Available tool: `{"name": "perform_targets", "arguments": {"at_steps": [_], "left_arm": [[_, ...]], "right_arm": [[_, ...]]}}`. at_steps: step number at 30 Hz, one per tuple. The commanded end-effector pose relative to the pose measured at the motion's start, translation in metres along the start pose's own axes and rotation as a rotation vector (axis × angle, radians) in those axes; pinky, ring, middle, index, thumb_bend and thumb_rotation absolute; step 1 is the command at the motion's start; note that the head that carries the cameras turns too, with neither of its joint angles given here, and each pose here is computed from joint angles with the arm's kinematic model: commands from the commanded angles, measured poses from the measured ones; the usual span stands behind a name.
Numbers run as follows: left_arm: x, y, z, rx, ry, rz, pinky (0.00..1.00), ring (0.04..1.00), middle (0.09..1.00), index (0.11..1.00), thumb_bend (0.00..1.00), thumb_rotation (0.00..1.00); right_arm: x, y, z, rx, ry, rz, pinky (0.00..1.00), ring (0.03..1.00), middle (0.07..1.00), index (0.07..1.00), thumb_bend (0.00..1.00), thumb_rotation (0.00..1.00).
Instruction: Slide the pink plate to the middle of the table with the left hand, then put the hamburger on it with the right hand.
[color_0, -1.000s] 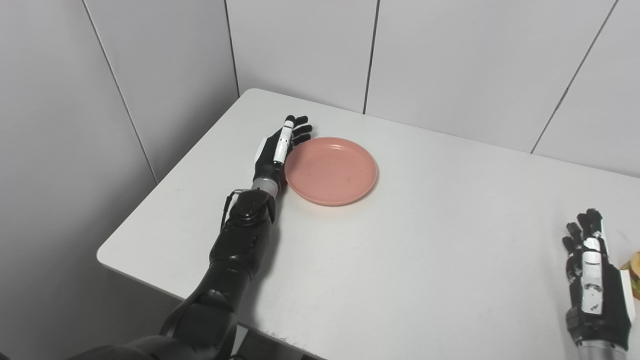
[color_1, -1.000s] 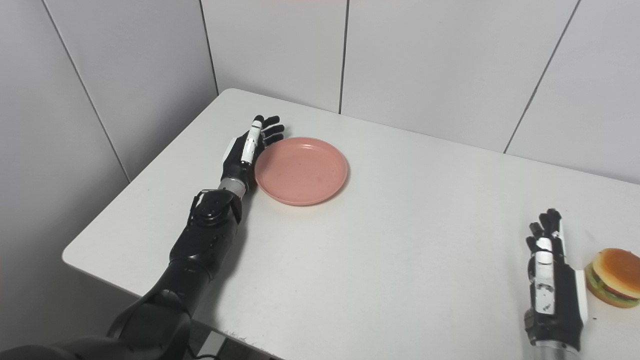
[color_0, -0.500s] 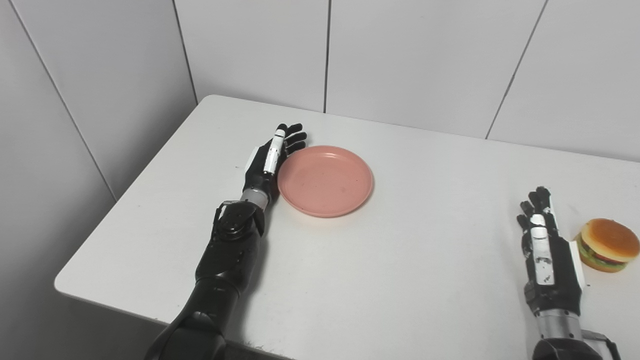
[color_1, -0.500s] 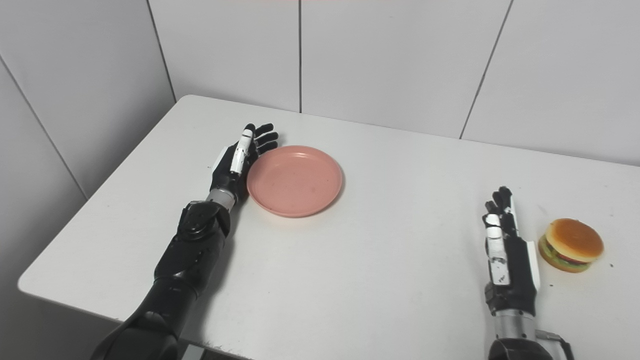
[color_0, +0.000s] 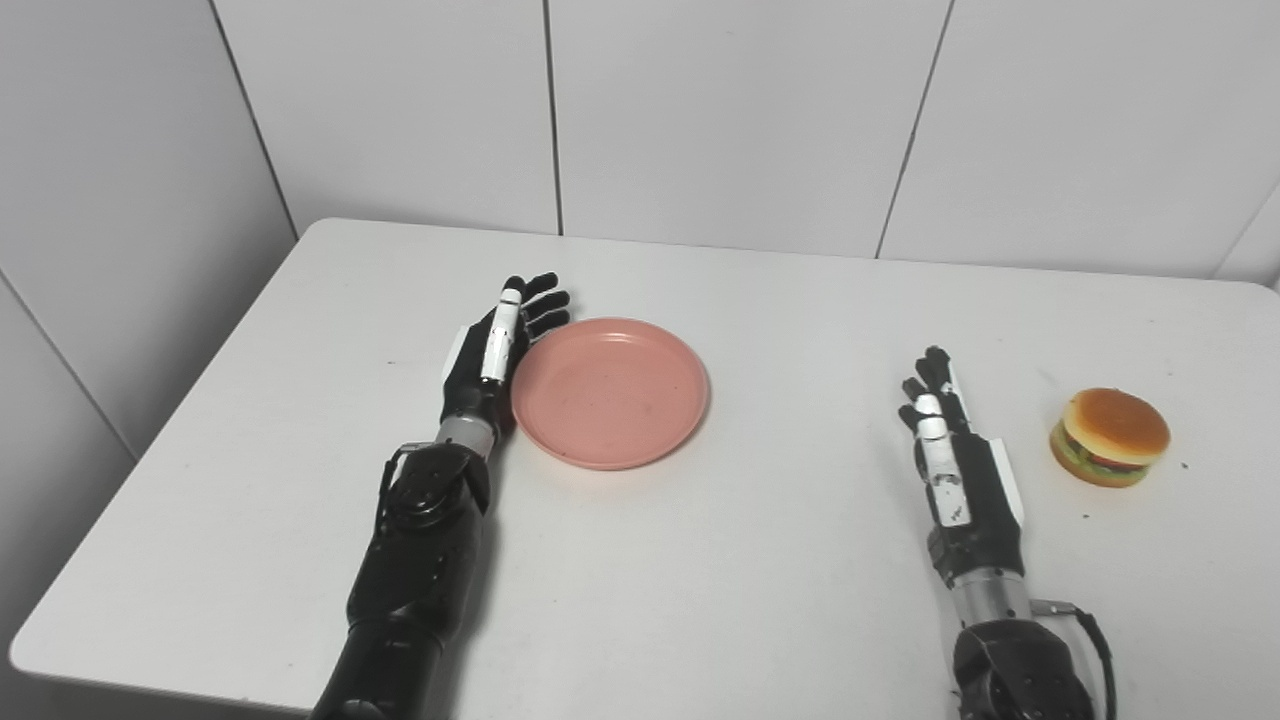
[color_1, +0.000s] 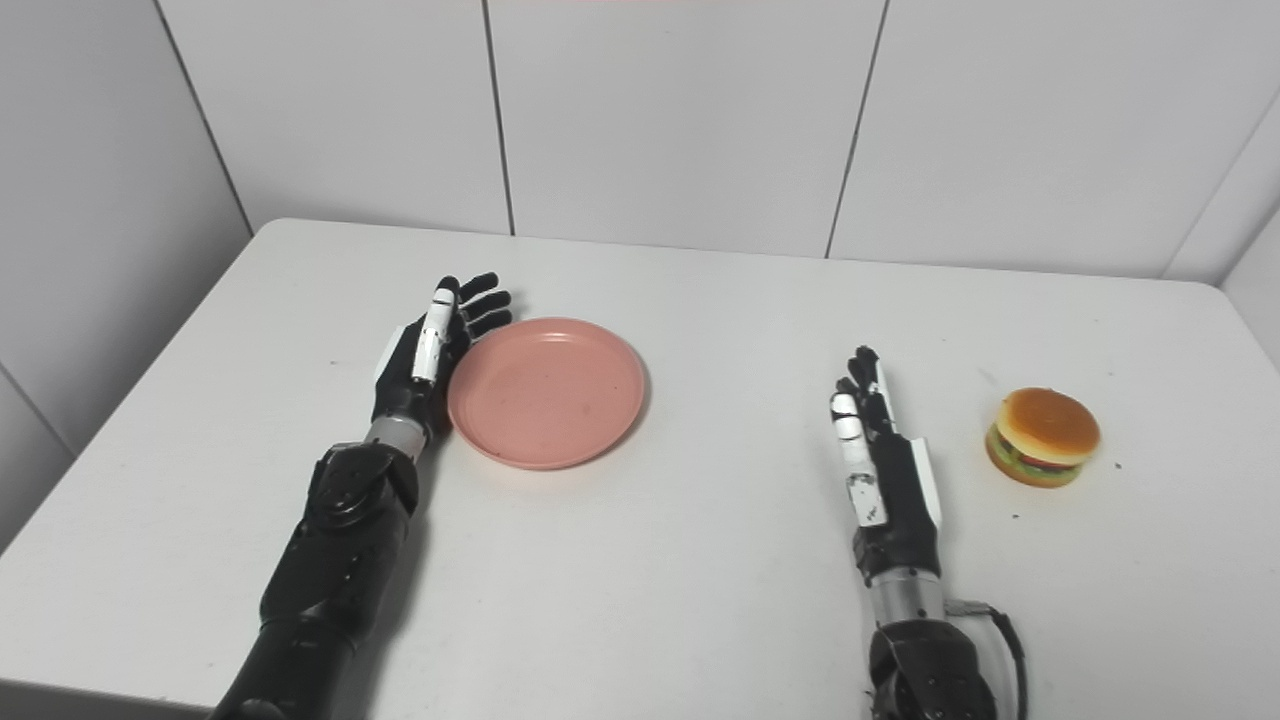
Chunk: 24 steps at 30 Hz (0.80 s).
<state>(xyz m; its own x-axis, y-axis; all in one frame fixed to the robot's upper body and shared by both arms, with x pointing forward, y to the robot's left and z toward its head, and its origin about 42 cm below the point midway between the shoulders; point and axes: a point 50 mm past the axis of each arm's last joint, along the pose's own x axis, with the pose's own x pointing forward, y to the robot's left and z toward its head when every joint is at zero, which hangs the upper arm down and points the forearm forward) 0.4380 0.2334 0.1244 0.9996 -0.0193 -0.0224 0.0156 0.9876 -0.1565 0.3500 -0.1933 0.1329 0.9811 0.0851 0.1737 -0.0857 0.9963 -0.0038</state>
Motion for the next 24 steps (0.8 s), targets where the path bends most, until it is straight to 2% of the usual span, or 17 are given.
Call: {"name": "perform_targets", "arguments": {"at_steps": [1, 5, 8, 17, 24], "left_arm": [[-0.001, -0.008, -0.003, -0.021, 0.017, -0.03, 0.78, 0.801, 0.786, 0.761, 0.41, 1.0], [-0.004, -0.013, -0.008, -0.025, 0.015, -0.065, 0.79, 0.819, 0.803, 0.774, 0.41, 1.0], [-0.007, -0.017, -0.009, -0.027, 0.01, -0.073, 0.78, 0.802, 0.785, 0.749, 0.41, 1.0], [-0.017, -0.045, -0.009, -0.039, 0.042, -0.144, 0.82, 0.838, 0.816, 0.778, 0.43, 1.0], [-0.026, -0.066, -0.018, -0.069, 0.062, -0.175, 0.83, 0.828, 0.799, 0.768, 0.4, 1.0]], "right_arm": [[0.006, 0.007, 0.008, 0.003, -0.02, 0.002, 0.98, 0.979, 1.0, 1.0, 0.59, 0.92], [0.007, 0.011, 0.007, 0.015, -0.015, 0.006, 1.0, 0.992, 1.0, 1.0, 0.59, 0.91], [0.008, 0.014, 0.006, 0.013, -0.018, 0.009, 1.0, 0.988, 1.0, 1.0, 0.59, 0.91], [0.011, 0.017, 0.005, 0.015, -0.035, 0.016, 0.99, 0.979, 0.999, 1.0, 0.59, 0.9], [0.01, 0.015, 0.008, 0.009, -0.037, 0.013, 0.97, 0.973, 0.992, 1.0, 0.58, 0.89]]}}
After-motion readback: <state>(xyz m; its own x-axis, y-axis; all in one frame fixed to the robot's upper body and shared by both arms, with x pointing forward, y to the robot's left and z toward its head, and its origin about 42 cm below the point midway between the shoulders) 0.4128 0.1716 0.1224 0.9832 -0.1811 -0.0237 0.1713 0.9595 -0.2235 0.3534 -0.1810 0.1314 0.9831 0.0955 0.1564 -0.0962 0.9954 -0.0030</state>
